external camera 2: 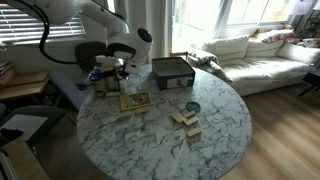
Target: Put the medicine bottle into the cup the put the cup into the box
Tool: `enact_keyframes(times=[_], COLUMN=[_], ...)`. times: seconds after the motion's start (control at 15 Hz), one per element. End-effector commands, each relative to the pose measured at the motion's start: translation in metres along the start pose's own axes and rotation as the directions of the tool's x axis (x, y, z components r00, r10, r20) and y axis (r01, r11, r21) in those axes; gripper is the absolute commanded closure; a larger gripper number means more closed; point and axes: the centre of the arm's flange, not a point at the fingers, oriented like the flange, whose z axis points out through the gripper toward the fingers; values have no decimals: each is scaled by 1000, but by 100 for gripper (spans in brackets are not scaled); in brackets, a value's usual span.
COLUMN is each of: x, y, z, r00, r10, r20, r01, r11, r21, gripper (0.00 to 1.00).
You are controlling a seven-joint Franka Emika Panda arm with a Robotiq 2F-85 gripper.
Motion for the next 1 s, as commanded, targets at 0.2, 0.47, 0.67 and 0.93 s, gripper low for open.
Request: enact_keyframes(times=[0.2, 0.47, 0.67, 0.93], x=[8, 13, 16, 19], y=[-12, -11, -9, -8], z=[19, 27, 31, 30], r00=[998, 998, 998, 998], r10=[48, 52, 57, 56], r20=[-35, -35, -35, -27], r01=[-47, -51, -56, -55], r11=[998, 998, 998, 998], r21=[34, 23, 15, 14], gripper=[95, 95, 95, 55])
